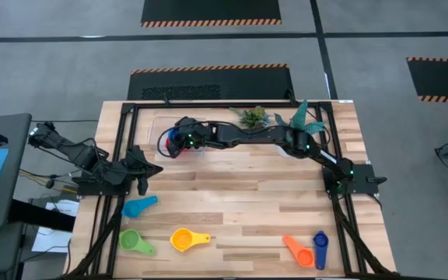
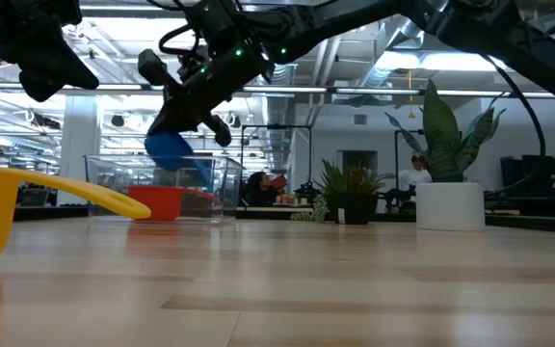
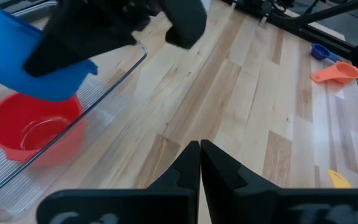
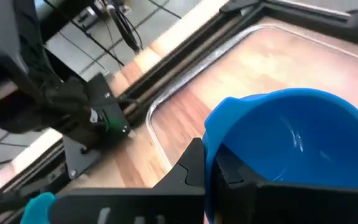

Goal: Nest measuring cups in basket
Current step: Stack the blue measuring cup on top of the red measuring cup in the transparent bin

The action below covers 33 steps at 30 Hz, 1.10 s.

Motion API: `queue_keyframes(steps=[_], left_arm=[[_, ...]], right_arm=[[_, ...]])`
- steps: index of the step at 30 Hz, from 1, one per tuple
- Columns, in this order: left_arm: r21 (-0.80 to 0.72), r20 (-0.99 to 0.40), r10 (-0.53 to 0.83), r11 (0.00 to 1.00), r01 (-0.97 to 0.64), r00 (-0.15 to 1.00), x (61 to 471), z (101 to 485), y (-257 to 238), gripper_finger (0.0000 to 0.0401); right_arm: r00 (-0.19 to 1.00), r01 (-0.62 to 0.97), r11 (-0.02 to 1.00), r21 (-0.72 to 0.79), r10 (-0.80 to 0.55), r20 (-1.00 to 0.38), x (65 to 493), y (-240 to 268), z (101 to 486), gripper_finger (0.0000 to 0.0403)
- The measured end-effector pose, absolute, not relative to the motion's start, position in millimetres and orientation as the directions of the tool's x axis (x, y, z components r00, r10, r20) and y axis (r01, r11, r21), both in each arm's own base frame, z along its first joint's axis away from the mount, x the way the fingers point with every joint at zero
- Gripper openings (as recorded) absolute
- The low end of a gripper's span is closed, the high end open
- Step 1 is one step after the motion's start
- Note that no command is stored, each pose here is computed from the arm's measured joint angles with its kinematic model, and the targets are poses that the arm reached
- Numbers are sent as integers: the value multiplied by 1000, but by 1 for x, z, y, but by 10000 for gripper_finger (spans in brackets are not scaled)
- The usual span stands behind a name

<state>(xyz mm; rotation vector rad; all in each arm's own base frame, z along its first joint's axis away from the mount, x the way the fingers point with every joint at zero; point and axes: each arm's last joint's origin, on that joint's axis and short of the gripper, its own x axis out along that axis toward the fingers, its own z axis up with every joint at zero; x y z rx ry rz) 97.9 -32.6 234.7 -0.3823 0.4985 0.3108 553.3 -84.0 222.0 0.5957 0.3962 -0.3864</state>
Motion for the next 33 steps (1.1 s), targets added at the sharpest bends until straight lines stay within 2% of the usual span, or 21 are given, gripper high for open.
queue_keyframes(steps=[12,20,33], left_arm=[[-270,-516,194,887,-374,834,98,235,-33,0],[-257,-517,192,895,-364,834,98,235,-33,0],[-260,-518,188,895,-363,834,98,235,-33,0]], right_arm=[[858,410,827,386,-206,-471,553,-88,220,8],[858,409,828,383,-205,-472,553,-87,220,12],[857,429,797,425,-209,-471,553,-88,220,102]])
